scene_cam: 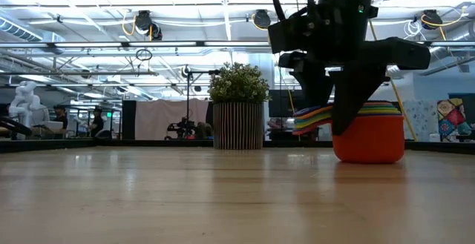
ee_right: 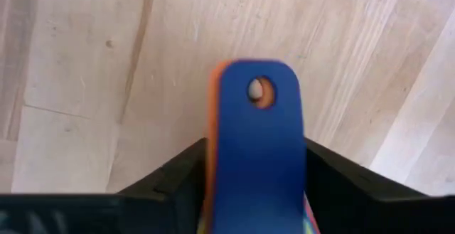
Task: Nest measuring cups in basket
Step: Put the nested measuring cups into the orange bin
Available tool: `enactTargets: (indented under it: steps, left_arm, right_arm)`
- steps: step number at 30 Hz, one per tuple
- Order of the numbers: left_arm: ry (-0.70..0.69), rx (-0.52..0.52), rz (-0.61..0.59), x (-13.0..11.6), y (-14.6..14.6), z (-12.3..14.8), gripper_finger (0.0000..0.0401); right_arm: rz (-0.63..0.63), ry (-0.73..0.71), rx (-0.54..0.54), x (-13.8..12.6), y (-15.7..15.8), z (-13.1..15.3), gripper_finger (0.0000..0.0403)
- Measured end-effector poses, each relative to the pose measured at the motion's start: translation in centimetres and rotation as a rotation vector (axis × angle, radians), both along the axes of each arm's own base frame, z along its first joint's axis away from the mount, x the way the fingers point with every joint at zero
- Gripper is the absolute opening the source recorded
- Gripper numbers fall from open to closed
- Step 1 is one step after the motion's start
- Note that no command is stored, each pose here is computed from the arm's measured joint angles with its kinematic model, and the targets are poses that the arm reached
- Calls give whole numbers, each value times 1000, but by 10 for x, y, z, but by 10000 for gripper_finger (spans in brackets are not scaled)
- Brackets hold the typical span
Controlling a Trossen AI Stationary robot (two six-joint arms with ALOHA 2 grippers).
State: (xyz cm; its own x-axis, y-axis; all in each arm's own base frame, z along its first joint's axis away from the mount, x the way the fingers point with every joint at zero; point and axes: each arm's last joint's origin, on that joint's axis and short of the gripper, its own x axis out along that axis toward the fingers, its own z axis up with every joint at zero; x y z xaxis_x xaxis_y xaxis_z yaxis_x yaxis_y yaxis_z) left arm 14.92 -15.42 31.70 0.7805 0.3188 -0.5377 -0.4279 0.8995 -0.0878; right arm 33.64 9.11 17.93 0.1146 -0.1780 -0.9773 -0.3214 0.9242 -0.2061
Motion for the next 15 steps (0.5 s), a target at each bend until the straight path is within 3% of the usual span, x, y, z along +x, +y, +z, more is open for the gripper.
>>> enactTargets:
  steps: [7, 15]
  left_arm:
    - [0, 0, 0, 0, 0, 0, 88]
    - [3, -4, -1, 0, 0, 0, 88]
  right_arm:
    - [0, 0, 0, 0, 0, 0, 133]
    - [9, -15, 4, 2, 1, 0, 156]
